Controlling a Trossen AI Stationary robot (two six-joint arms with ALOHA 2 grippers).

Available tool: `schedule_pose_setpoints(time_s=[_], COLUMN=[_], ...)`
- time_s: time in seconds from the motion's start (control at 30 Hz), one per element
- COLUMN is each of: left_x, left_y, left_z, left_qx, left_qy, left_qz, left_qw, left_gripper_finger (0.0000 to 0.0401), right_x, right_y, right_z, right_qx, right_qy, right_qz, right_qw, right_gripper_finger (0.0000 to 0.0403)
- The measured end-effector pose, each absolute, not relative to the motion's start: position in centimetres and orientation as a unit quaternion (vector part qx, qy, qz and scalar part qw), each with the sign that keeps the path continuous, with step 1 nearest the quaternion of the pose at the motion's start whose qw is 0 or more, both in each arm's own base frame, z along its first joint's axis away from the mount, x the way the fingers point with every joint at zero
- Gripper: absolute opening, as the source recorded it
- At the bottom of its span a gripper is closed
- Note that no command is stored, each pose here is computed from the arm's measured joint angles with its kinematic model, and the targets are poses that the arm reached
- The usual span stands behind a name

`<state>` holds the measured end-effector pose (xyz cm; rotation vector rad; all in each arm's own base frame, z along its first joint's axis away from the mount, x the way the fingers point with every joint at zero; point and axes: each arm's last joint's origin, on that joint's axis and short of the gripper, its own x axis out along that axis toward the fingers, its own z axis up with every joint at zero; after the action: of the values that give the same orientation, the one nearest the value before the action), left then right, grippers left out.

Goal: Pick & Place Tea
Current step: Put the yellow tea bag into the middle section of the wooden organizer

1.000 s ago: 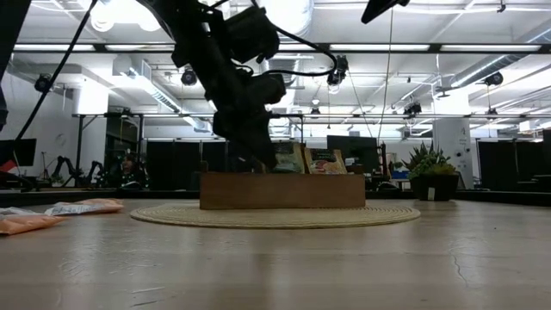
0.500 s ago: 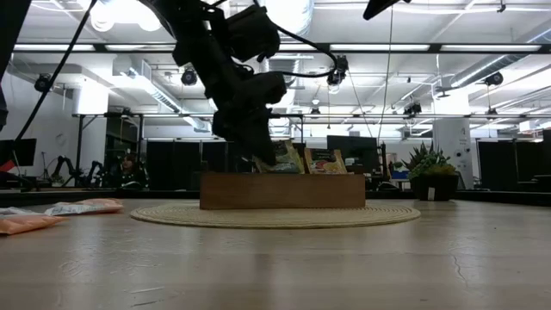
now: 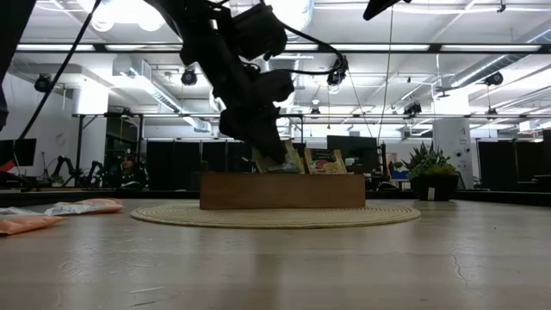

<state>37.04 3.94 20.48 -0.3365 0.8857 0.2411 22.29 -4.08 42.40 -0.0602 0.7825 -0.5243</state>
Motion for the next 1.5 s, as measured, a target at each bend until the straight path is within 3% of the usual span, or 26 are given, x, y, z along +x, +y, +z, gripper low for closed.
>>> schedule_pose_setpoints(time_s=[0.8, 1.27, 1.5], left_x=[37.4, 38.6, 37.8], left_y=[4.1, 4.0, 4.6], left_z=[19.4, 22.4, 25.8], left_qx=[-0.15, -0.181, -0.134], left_qy=[0.434, 0.41, 0.395], left_qz=[0.142, 0.102, 0.156], left_qw=[0.877, 0.888, 0.895], left_gripper_finger=[0.0, 0.0, 0.0], right_x=[22.3, 22.3, 22.3], right_y=[-4.1, -4.1, -4.1], right_z=[42.4, 42.4, 42.4], right_qx=[-0.03, -0.039, -0.041], right_qy=[0.378, 0.38, 0.381], right_qz=[-0.253, -0.249, -0.248], right_qw=[0.89, 0.89, 0.89], right_gripper_finger=[0.0008, 0.0008, 0.0008])
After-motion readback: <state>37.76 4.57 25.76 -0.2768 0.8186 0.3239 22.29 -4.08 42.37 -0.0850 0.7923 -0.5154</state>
